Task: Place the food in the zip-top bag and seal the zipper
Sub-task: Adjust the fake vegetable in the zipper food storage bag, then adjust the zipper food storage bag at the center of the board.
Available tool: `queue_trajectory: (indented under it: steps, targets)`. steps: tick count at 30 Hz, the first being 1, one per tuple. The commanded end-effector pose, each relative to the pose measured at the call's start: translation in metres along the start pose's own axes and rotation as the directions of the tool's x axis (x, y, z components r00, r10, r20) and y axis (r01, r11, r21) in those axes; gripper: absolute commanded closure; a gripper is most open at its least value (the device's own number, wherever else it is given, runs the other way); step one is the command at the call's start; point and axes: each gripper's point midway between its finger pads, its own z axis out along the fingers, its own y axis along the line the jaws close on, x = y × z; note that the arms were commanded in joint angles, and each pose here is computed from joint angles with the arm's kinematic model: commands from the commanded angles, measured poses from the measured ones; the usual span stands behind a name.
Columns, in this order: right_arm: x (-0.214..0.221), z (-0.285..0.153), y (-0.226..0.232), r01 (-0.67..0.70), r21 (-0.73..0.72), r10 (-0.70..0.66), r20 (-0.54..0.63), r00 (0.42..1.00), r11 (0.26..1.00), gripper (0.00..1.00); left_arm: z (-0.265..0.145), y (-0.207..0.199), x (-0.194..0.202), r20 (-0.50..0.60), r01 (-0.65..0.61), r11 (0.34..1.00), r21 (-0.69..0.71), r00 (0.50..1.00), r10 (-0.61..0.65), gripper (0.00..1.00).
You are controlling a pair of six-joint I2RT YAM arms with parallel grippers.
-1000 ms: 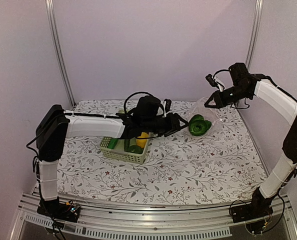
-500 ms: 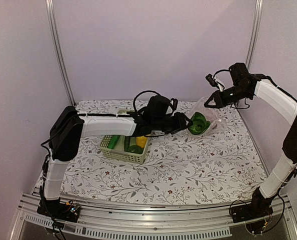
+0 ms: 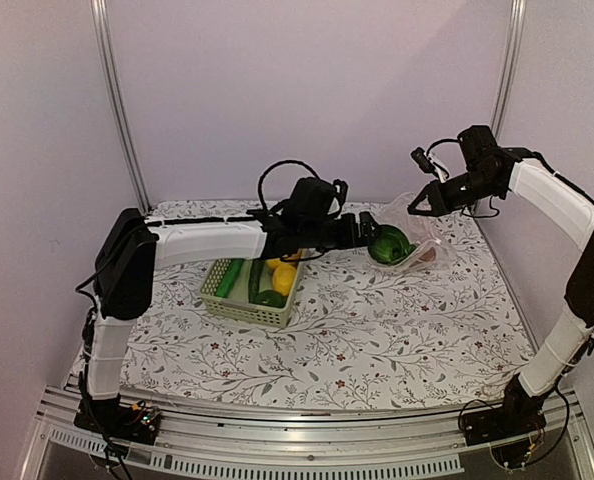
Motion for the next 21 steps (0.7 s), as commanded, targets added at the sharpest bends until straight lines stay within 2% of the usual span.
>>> queue_trajectory:
  steps: [1,5,12,16,21]
  targets:
    - [-0.014,-0.009,0.004,0.002,0.005,-0.002,0.035,0.999,1.000,1.00,-0.053,-0.036,-0.017,0.055,-0.068,0.998,0.018,0.996,0.067,0.00]
    - [-0.016,-0.006,0.000,0.000,0.013,-0.001,0.034,0.999,1.000,1.00,-0.070,-0.034,-0.001,0.047,-0.010,0.999,0.051,0.999,0.008,0.02]
    - [-0.016,-0.003,-0.001,-0.005,0.004,0.005,0.030,1.000,1.000,1.00,-0.057,-0.021,0.040,-0.073,0.096,0.992,0.085,0.993,-0.090,0.32]
    - [-0.015,-0.003,-0.002,-0.005,0.012,0.005,0.029,1.000,1.000,1.00,-0.048,-0.021,0.049,-0.103,0.134,0.983,0.126,0.987,-0.121,0.51]
    - [-0.013,-0.003,-0.002,-0.003,0.015,0.002,0.026,1.000,1.000,1.00,-0.039,-0.026,0.054,-0.119,0.146,0.977,0.156,0.985,-0.128,0.52]
